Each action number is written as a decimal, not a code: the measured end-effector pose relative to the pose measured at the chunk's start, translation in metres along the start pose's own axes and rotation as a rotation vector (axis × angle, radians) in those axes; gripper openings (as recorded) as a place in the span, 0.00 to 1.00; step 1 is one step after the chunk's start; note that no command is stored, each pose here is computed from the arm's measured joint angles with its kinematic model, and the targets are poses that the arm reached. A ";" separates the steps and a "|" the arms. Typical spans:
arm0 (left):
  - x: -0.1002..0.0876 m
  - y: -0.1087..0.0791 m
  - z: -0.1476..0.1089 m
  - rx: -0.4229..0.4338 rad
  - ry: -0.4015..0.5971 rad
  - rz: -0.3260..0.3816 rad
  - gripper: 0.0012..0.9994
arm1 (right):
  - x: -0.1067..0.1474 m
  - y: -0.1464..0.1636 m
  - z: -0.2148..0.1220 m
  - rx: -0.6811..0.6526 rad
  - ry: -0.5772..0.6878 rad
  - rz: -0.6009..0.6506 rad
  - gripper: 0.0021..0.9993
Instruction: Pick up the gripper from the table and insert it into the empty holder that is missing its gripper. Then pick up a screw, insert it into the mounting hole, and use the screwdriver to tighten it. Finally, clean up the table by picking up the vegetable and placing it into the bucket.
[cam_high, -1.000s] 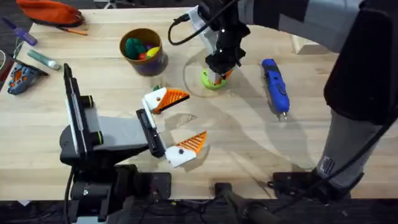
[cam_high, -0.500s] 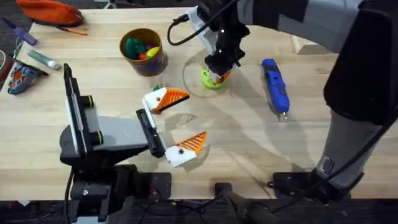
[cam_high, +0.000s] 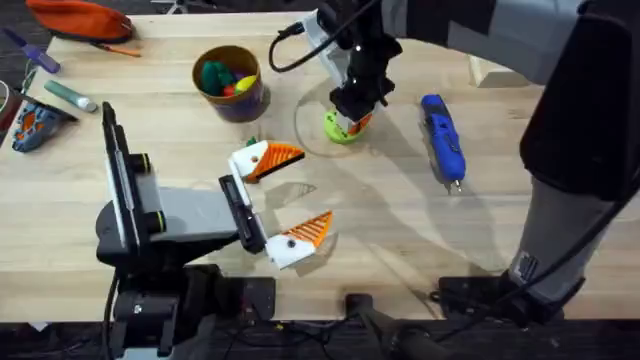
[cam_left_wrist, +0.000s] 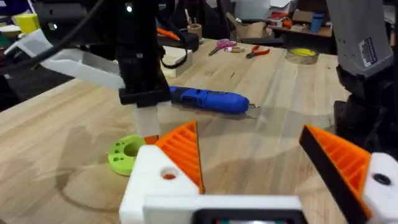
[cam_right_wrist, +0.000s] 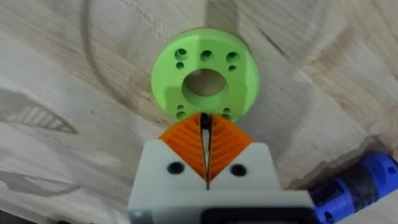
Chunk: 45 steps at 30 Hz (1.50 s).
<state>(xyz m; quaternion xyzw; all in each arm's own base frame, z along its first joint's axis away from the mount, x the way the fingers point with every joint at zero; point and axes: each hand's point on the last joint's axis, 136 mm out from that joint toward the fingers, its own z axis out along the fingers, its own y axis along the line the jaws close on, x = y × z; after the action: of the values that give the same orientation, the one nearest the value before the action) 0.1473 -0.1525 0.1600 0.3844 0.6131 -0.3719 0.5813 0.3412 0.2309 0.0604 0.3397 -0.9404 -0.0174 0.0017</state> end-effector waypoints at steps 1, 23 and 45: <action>0.000 0.000 0.000 0.000 0.000 0.000 0.99 | 0.000 0.000 -0.002 0.000 0.001 0.000 0.01; 0.000 0.000 0.000 0.000 0.000 0.000 0.99 | -0.015 -0.010 -0.103 0.081 -0.087 -0.039 0.01; 0.000 0.000 0.000 0.000 0.000 0.000 0.99 | -0.019 0.070 -0.185 0.113 -0.238 -0.387 0.01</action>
<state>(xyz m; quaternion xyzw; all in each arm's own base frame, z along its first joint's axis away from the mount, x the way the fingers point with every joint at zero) 0.1473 -0.1525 0.1600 0.3844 0.6132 -0.3719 0.5813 0.3139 0.2906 0.2477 0.5088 -0.8507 -0.0049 -0.1317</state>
